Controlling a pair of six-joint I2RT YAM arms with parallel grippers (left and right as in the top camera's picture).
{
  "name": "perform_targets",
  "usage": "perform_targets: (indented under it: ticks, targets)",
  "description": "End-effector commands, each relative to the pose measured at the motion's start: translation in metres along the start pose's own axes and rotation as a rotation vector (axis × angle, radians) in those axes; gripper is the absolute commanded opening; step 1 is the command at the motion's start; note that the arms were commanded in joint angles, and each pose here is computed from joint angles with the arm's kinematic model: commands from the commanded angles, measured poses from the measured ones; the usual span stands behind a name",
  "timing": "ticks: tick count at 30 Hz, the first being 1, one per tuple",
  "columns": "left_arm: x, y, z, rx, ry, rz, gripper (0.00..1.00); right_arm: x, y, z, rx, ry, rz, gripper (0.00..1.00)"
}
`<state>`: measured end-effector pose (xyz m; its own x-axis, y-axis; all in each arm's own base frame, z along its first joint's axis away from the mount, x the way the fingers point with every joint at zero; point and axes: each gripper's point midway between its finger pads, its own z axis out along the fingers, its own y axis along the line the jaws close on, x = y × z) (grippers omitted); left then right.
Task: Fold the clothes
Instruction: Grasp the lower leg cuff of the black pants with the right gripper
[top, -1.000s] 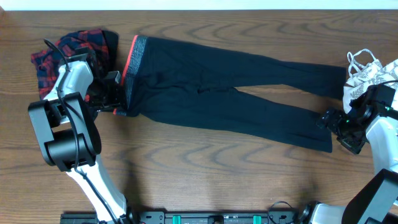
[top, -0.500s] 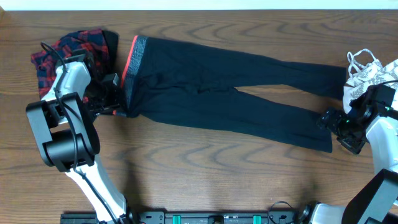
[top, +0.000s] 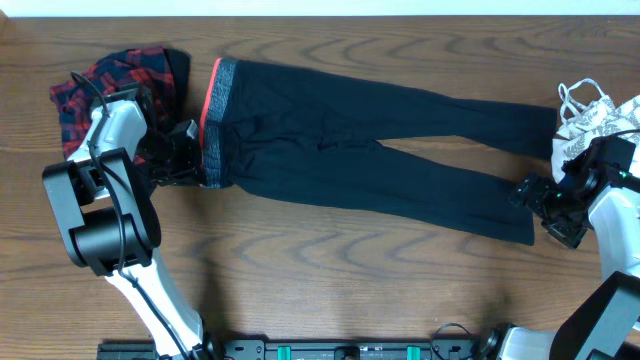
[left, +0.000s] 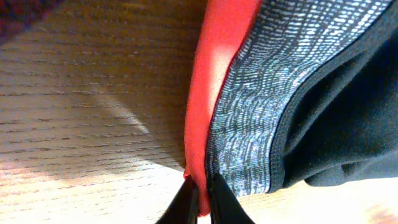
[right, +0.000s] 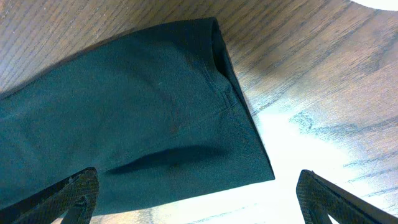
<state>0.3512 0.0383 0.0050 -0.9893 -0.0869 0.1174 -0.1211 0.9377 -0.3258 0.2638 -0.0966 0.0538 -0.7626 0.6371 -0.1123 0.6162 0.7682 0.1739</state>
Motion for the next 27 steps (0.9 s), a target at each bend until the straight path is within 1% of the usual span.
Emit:
perform_targets:
  ticks: [1, 6, 13, 17, 22, 24, 27]
  targets:
    - [0.007, 0.000, 0.008, 0.019, 0.034, -0.004, 0.06, 0.002, -0.003, 0.002, 0.006, 0.009, 0.000, 0.99]
    - [0.011, 0.000, 0.007, 0.018, 0.049, -0.013, 0.06, -0.001, -0.008, 0.002, 0.036, -0.004, -0.015, 0.99]
    - [0.013, -0.003, 0.002, 0.023, 0.048, -0.014, 0.06, 0.000, -0.004, 0.001, 0.007, 0.003, -0.020, 0.99]
    - [0.006, -0.011, -0.014, 0.068, -0.012, -0.007, 0.06, -0.004, -0.013, 0.000, 0.001, -0.005, 0.049, 0.98]
    - [0.001, -0.010, -0.039, 0.059, -0.096, -0.003, 0.06, -0.008, -0.031, -0.002, 0.009, -0.013, 0.110, 0.98]
    - [0.000, -0.009, -0.047, 0.055, -0.118, -0.006, 0.06, -0.009, -0.035, -0.001, 0.002, -0.016, 0.103, 0.99]
    - [0.000, -0.008, -0.057, 0.053, -0.146, -0.035, 0.06, -0.003, -0.029, 0.007, -0.078, 0.007, 0.064, 0.96]
